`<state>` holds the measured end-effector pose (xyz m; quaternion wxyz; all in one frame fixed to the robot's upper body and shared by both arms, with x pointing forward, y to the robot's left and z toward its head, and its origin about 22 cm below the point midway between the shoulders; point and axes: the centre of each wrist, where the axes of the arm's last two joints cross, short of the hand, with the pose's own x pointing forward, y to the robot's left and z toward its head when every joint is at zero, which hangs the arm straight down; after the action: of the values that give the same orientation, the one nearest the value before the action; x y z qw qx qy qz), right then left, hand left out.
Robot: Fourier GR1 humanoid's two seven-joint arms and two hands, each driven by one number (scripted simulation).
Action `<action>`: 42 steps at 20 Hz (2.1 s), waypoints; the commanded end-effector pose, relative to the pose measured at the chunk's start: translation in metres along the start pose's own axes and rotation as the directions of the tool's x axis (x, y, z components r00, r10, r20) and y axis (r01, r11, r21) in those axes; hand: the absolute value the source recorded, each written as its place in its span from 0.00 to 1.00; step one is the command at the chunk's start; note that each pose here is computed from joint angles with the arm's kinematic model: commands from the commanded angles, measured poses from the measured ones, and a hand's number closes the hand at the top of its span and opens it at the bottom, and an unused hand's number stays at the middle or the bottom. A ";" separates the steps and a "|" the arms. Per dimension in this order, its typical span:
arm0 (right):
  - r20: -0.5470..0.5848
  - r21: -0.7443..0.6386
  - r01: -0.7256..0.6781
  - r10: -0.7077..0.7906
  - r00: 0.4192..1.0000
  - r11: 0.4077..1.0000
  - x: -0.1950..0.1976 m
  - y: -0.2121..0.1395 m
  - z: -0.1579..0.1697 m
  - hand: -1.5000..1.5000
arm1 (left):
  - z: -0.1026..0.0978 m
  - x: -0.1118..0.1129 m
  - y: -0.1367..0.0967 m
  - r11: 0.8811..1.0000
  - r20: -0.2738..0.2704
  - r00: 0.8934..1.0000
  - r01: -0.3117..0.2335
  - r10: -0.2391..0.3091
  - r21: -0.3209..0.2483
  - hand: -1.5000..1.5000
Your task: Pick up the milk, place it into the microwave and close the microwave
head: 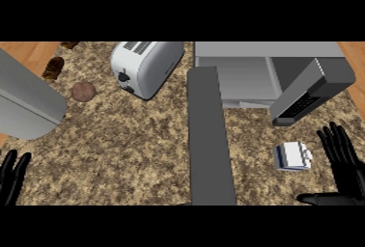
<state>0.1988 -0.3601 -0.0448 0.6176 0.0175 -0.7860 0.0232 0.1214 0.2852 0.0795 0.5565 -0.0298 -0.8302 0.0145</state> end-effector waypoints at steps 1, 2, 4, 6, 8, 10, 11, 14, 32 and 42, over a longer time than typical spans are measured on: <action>-0.003 0.012 -0.009 0.009 1.000 1.000 -0.016 0.000 -0.004 0.00 | 0.004 0.000 0.009 1.000 -0.006 1.000 -0.005 0.005 0.002 0.00; -0.011 0.022 -0.009 0.010 1.000 1.000 -0.028 0.007 0.001 0.00 | -0.002 -0.009 0.014 1.000 -0.008 1.000 0.000 0.000 -0.018 0.00; 0.006 0.061 -0.033 0.033 0.999 0.998 -0.019 -0.005 -0.009 0.00 | -0.007 -0.020 -0.003 1.000 0.002 1.000 -0.002 0.002 -0.010 0.00; 0.037 0.056 -0.048 0.046 0.998 0.997 -0.044 -0.004 0.006 0.00 | 0.006 -0.005 -0.010 1.000 -0.002 1.000 -0.016 0.016 -0.012 0.00; 0.022 0.053 -0.039 0.038 0.999 0.998 -0.043 0.007 -0.005 0.00 | 0.004 0.012 -0.012 1.000 0.010 1.000 0.006 -0.006 -0.003 0.00; 0.024 0.037 -0.036 0.035 0.999 0.999 -0.051 -0.026 0.019 0.00 | -0.006 0.003 -0.008 1.000 0.017 1.000 -0.019 0.019 -0.001 0.00; 0.022 0.058 -0.031 0.030 0.999 0.998 -0.051 0.004 -0.005 0.00 | 0.023 0.005 0.007 0.999 0.007 1.000 -0.028 0.028 -0.018 0.00; 0.025 0.036 -0.051 0.050 0.998 0.998 -0.067 -0.002 -0.017 0.00 | 0.009 -0.004 0.006 1.000 0.010 1.000 -0.006 0.007 -0.008 0.00; -0.106 0.114 0.062 -0.050 0.993 0.992 -0.088 -0.037 0.000 0.00 | 0.003 0.002 0.003 1.000 -0.004 1.000 -0.029 0.029 -0.010 0.00; 0.082 0.158 0.005 -0.018 0.996 0.987 -0.100 0.013 -0.013 1.00 | -0.001 0.003 0.000 0.999 -0.025 0.999 -0.040 0.040 0.005 0.00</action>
<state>0.2372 -0.3652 -0.1303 0.6606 0.0401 -0.7446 0.0874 0.1214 0.2906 0.0807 0.5602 -0.0400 -0.8272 0.0196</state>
